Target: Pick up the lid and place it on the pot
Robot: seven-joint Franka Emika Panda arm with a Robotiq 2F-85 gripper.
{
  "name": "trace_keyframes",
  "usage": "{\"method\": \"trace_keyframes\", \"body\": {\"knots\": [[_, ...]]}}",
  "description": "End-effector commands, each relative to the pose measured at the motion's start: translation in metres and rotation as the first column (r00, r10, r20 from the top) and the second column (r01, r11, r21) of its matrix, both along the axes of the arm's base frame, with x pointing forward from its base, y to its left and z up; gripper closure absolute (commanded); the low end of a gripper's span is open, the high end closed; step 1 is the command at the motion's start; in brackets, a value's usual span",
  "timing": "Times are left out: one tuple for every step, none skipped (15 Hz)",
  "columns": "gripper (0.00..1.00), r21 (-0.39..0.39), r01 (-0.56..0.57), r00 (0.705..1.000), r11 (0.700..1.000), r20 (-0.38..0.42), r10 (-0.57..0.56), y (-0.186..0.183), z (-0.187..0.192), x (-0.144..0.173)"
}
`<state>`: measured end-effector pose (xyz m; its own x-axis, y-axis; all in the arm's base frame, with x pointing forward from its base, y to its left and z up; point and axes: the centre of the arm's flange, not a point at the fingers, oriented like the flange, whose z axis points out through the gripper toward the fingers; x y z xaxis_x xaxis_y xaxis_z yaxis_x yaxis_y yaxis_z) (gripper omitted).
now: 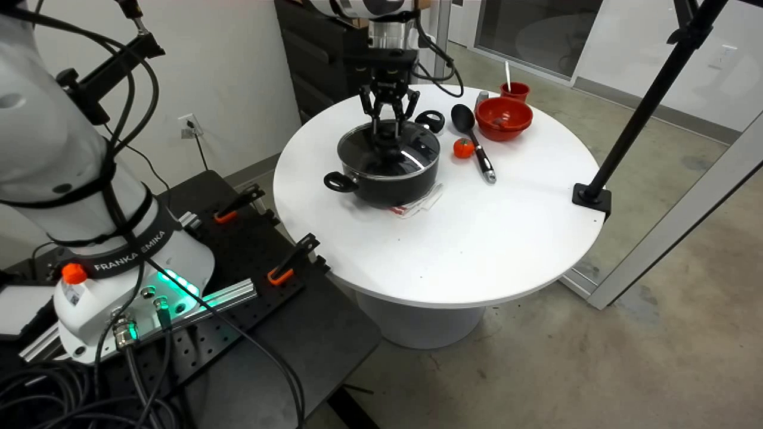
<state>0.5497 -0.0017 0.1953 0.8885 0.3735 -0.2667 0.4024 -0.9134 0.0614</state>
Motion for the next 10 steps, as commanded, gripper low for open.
{"method": "trace_keyframes", "body": {"knots": [[0.75,0.003,-0.01,0.999,1.0,-0.046,0.01,0.009,-0.0124,-0.0129],[0.75,-0.004,-0.005,0.999,1.0,-0.05,0.005,0.0093,-0.0127,-0.0133],[0.25,-0.009,-0.001,0.999,1.0,-0.054,0.001,0.0094,-0.0135,-0.014],[0.24,-0.009,-0.004,0.998,1.0,-0.059,0.004,0.0093,-0.0138,-0.0143],[0.18,-0.01,-0.002,0.998,1.0,-0.067,0.001,0.0095,-0.0154,-0.0158],[0.11,-0.007,0.0,0.997,1.0,-0.073,0.0,0.0093,-0.0183,-0.0181],[0.03,-0.004,0.003,0.997,1.0,-0.075,-0.003,0.0084,-0.02,-0.0198],[0.0,-0.003,0.003,0.997,1.0,-0.078,-0.004,0.0078,-0.0214,-0.021],[0.0,0.001,0.005,0.997,1.0,-0.073,-0.005,0.0067,-0.0216,-0.0216],[0.0,0.0,0.007,0.998,1.0,-0.07,-0.007,0.006,-0.0216,-0.0224]]}}
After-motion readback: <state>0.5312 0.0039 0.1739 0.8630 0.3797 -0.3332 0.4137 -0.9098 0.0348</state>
